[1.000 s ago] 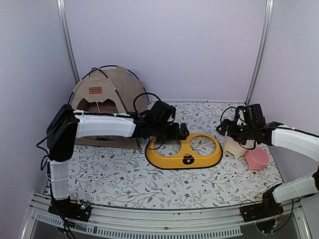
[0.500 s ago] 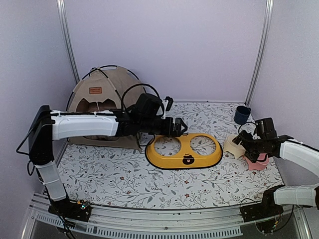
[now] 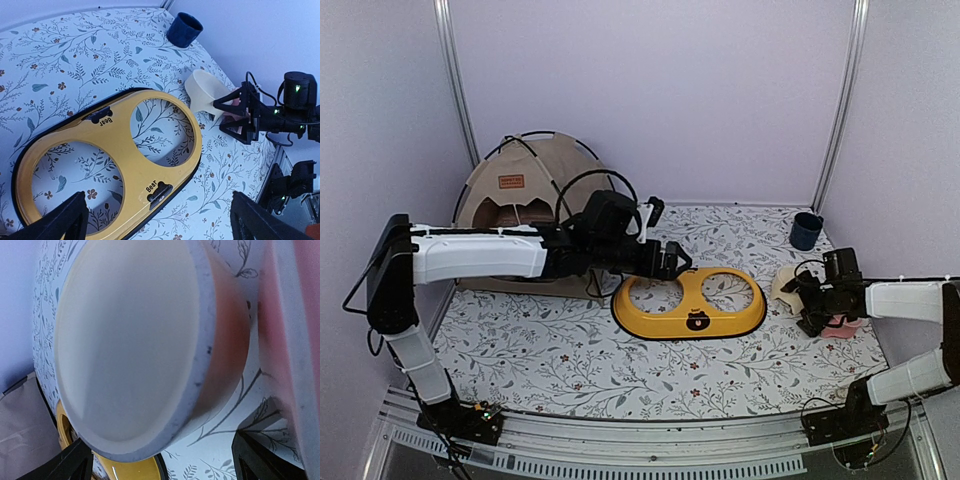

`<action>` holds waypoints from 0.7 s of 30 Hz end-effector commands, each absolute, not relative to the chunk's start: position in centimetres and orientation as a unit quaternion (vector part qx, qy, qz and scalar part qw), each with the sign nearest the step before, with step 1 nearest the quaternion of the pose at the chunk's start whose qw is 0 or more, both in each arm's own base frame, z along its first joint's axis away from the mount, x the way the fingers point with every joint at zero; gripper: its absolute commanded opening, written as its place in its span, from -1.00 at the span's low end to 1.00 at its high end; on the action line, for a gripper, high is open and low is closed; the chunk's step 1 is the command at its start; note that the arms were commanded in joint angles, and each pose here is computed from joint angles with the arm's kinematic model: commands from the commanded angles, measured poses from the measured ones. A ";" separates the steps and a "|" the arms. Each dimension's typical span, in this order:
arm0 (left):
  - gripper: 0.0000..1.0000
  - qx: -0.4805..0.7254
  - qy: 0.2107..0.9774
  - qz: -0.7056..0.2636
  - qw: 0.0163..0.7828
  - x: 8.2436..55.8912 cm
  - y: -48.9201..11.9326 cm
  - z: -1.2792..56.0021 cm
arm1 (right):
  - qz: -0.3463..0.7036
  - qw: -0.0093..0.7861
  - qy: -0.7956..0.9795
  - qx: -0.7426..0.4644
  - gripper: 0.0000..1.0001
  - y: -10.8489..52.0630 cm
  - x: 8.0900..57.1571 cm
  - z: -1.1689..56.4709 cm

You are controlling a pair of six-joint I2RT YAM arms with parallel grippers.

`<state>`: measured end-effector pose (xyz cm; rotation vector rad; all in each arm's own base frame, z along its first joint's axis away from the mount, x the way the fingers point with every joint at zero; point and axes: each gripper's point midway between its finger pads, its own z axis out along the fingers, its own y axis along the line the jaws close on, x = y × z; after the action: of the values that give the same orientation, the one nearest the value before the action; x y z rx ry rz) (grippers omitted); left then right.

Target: Set up the pet tent

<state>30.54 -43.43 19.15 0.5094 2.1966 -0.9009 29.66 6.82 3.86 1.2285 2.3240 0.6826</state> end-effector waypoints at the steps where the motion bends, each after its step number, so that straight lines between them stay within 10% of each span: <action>1: 0.98 0.203 0.831 -0.359 0.372 30.5 -43.0 21.4 | 0.266 0.237 0.795 0.491 0.98 5.4 31.4 3.3; 21: 0.98 0.203 0.832 -0.359 0.372 30.2 -42.4 21.5 | 0.189 0.280 0.777 0.532 0.98 2.0 33.4 5.2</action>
<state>30.12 -42.68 19.73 0.5191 2.1828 -0.8976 33.99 3.57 5.73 1.3753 2.0994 0.6102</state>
